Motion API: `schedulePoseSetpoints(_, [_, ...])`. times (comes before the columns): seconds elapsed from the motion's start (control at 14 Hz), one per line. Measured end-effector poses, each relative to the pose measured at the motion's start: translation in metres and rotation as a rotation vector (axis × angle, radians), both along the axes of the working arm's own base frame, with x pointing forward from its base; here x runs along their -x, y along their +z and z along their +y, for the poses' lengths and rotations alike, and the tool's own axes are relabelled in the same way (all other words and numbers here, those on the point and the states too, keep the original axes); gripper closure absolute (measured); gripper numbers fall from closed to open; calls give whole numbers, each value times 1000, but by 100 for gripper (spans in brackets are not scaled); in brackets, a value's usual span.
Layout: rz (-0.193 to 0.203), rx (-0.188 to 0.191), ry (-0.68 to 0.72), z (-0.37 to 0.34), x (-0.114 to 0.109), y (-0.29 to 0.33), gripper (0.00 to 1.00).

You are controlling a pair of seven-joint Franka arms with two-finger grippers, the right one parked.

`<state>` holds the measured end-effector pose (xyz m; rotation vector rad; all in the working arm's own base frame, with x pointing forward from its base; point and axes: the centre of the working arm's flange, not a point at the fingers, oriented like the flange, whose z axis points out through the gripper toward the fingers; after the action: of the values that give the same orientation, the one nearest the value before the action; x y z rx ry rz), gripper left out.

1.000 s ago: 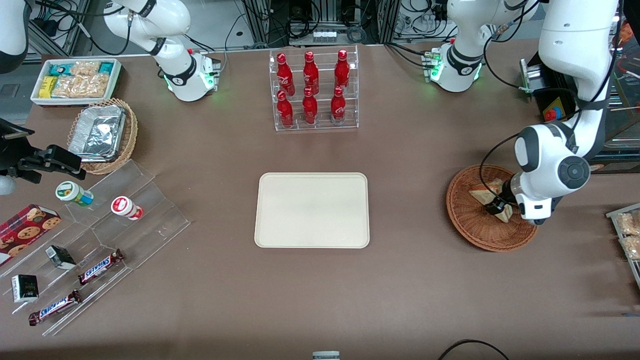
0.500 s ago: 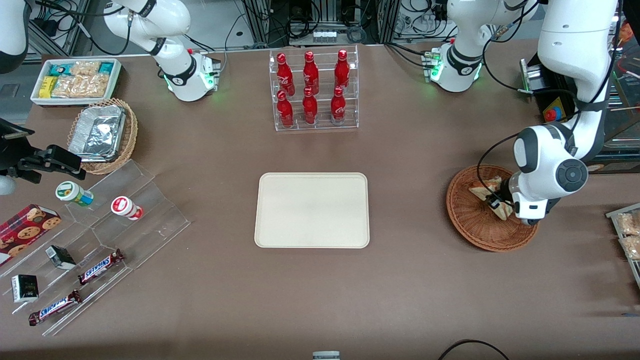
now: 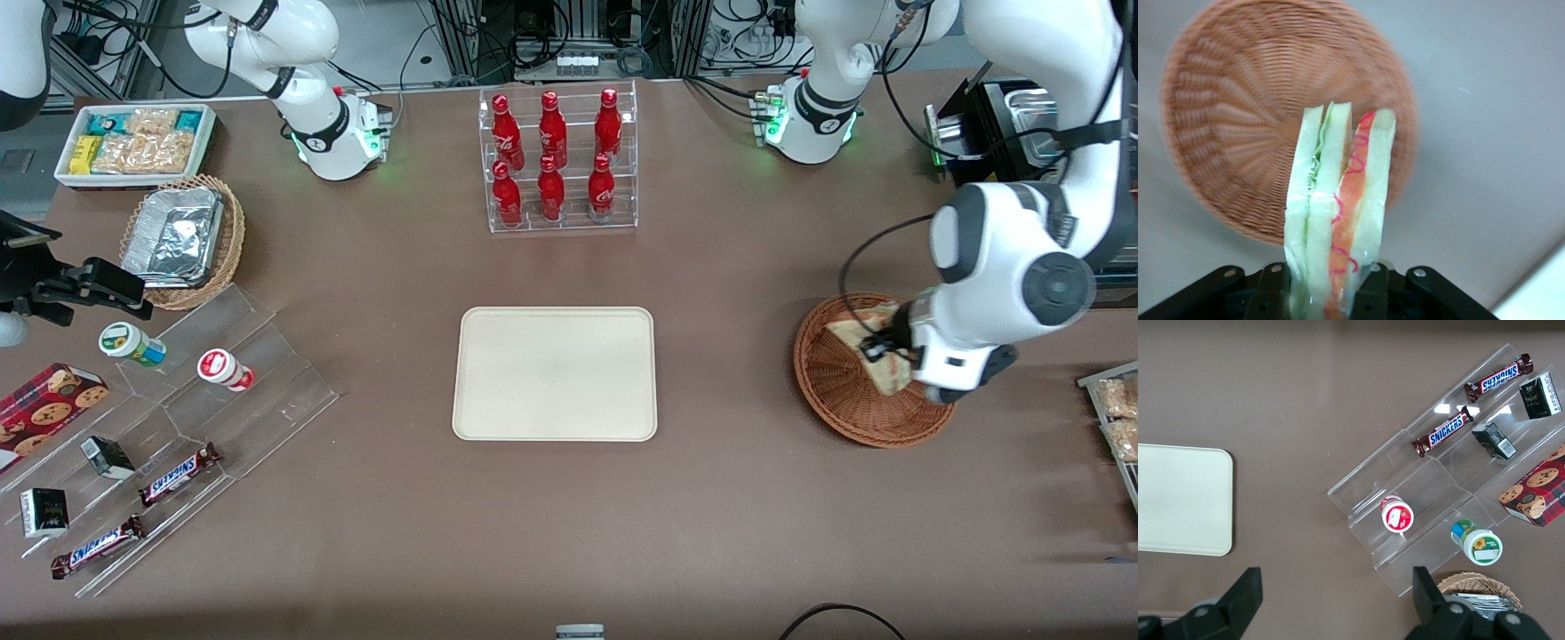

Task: Place sandwich from basket to tray
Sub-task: 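Carry the sandwich with the left gripper over the cream tray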

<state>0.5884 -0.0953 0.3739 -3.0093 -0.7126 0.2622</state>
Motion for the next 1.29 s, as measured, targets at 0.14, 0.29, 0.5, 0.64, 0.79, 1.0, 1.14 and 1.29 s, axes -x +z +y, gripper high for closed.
schedulePoseSetpoints(0.14, [-8,21,-98,-69,-1,-4,79])
schedulePoseSetpoints(0.29, [-14,41,-187,-132,1,-16,78])
schedulePoseSetpoints(0.5, [-68,71,-293,-205,12,-41,76])
schedulePoseSetpoints(0.64, [-88,95,-360,-251,27,-72,75])
schedulePoseSetpoints(0.79, [-80,107,-427,-296,46,-105,77])
schedulePoseSetpoints(1.0, [-63,106,-490,-339,68,-130,77])
schedulePoseSetpoints(1.14, [-49,100,-497,-340,69,-142,77])
schedulePoseSetpoints(1.29, [-43,94,-495,-337,67,-149,76])
